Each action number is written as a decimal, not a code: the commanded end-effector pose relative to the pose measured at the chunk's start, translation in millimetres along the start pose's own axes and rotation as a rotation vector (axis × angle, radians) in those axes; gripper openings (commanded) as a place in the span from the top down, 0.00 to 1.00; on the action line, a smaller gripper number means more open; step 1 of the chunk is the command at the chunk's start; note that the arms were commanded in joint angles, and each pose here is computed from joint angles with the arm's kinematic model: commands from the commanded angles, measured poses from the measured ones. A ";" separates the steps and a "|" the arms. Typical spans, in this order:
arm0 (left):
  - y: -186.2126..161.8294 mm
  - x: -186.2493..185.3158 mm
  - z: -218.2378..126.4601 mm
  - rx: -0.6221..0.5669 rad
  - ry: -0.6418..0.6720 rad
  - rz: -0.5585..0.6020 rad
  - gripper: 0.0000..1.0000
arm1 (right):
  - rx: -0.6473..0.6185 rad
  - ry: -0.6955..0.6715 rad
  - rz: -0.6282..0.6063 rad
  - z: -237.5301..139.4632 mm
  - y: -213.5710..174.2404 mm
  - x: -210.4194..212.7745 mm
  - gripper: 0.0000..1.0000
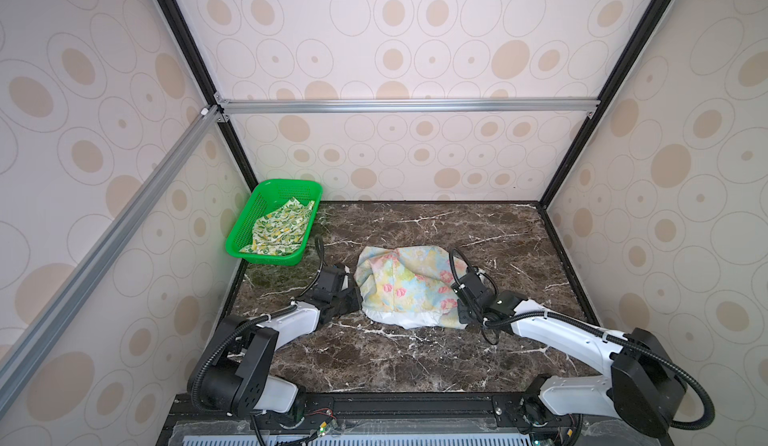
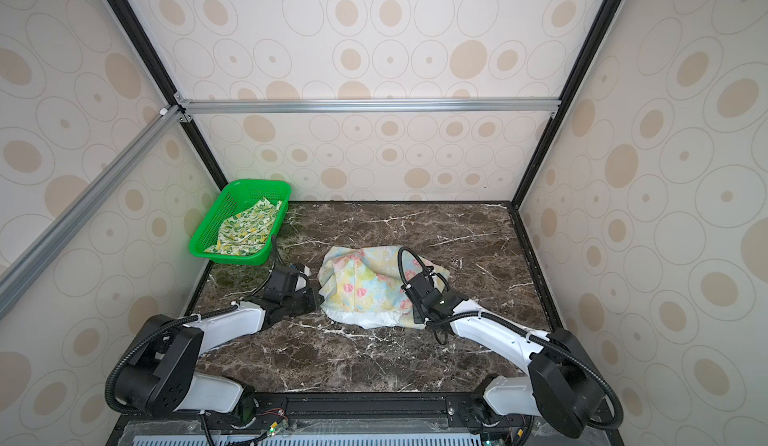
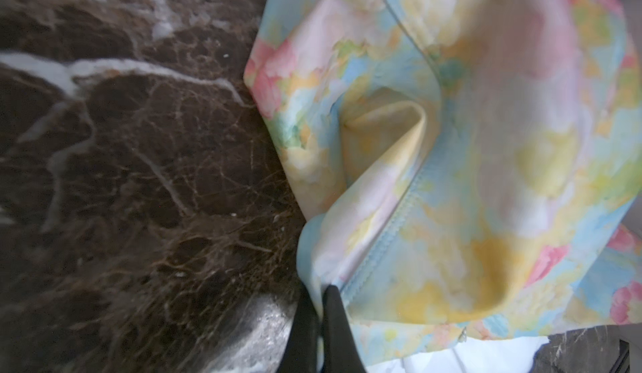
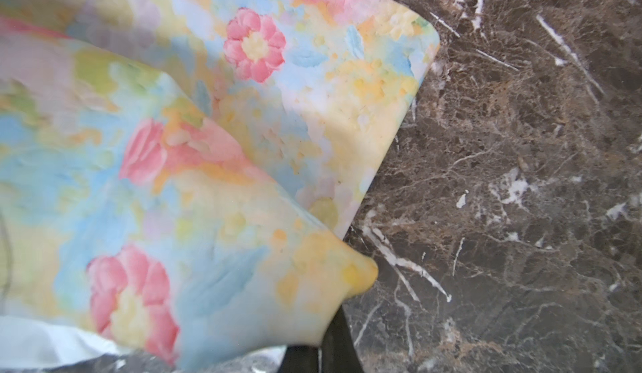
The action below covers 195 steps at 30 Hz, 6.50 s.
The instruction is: Fold and stack the skirts
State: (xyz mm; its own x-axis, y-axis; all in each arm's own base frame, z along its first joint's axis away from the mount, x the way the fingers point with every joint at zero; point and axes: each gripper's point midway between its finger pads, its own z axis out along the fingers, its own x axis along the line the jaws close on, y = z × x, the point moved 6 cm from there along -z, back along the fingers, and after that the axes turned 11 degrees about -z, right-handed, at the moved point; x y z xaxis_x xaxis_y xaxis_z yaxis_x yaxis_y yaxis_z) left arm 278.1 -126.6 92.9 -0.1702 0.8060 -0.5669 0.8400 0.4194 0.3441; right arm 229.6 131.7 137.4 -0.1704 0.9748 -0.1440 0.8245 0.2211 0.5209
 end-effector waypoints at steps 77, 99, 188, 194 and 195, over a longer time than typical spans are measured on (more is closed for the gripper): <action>216.3 -141.8 -201.3 -0.351 0.014 0.216 1.00 | -0.207 0.954 0.688 -200.3 153.2 -98.7 1.00; 73.8 -52.2 -48.8 0.192 -0.071 0.053 1.00 | 0.161 0.562 0.946 -68.9 -0.8 -84.4 1.00; 9.9 -50.8 19.6 0.091 0.033 -0.020 0.40 | 0.310 0.542 0.887 24.2 8.6 -65.3 1.00; 17.3 -54.2 5.6 -0.024 0.016 0.149 0.37 | 0.316 0.559 0.844 25.3 12.4 -64.6 1.00; 17.3 -56.3 2.0 -0.042 0.004 0.184 0.36 | 0.320 0.561 0.841 26.2 12.3 -64.2 1.00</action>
State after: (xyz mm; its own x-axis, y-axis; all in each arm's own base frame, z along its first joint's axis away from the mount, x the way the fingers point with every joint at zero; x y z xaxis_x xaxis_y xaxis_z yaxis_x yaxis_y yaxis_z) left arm 304.2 -172.3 116.2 -0.1355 0.8070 -0.5748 0.8636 0.3806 0.3308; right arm 262.9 67.1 127.8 0.3905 0.6911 0.6082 0.8637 -0.5036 0.0178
